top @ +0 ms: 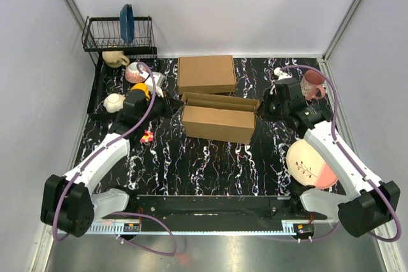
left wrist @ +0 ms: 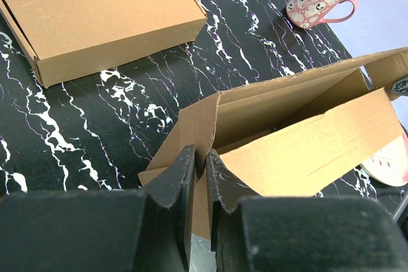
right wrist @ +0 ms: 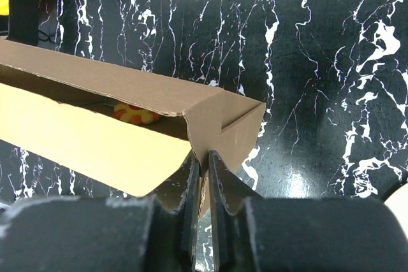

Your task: Fold the paper box

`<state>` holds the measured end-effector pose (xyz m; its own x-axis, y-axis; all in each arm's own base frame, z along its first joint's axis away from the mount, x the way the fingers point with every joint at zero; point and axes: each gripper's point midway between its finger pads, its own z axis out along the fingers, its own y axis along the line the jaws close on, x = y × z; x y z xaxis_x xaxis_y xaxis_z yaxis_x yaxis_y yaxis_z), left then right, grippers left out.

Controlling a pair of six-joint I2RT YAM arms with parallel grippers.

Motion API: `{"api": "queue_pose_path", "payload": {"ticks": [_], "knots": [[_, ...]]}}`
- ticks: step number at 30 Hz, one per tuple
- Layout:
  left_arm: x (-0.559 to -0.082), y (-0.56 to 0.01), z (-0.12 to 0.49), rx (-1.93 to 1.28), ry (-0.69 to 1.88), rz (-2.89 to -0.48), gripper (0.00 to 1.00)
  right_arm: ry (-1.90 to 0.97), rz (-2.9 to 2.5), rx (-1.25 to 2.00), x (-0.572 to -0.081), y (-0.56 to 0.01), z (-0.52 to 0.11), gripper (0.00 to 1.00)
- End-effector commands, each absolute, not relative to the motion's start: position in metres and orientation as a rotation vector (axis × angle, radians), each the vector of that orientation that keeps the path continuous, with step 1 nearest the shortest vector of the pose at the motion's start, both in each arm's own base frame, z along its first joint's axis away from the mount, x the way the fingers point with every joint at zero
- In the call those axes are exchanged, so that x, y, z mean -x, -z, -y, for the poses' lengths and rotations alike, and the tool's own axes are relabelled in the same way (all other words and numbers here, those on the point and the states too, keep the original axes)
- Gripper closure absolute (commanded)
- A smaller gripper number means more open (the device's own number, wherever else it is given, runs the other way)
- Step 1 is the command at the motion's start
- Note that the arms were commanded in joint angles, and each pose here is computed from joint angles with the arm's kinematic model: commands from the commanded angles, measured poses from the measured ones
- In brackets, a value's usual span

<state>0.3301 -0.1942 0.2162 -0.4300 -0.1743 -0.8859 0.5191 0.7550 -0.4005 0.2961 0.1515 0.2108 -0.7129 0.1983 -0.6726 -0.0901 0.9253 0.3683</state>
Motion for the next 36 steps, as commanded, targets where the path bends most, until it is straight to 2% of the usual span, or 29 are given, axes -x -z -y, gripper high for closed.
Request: {"api": "queue_pose_path", "payload": {"ticks": [1, 5, 14, 24, 36], "knots": [[-0.337, -0.239, 0.198, -0.271, 0.8, -1.81, 0.87, -0.571, -2.248, -0.071, -0.303, -0.24, -0.165, 0.87], [-0.337, -0.238, 0.199, -0.275, 0.805, -1.813, 0.87, -0.589, -2.253, -0.076, -0.302, -0.243, -0.167, 0.88], [-0.334, -0.236, 0.203, -0.297, 0.8, -1.814, 0.92, -0.653, -2.28, -0.086, -0.301, -0.243, -0.177, 1.0], [-0.333, -0.232, 0.206, -0.354, 0.709, -1.828, 0.97, -0.722, -2.316, -0.118, -0.3, -0.247, -0.188, 1.0], [-0.329, -0.22, 0.211, -0.429, 0.594, -1.871, 0.98, -0.825, -2.353, -0.166, -0.3, -0.252, -0.202, 1.0]]}}
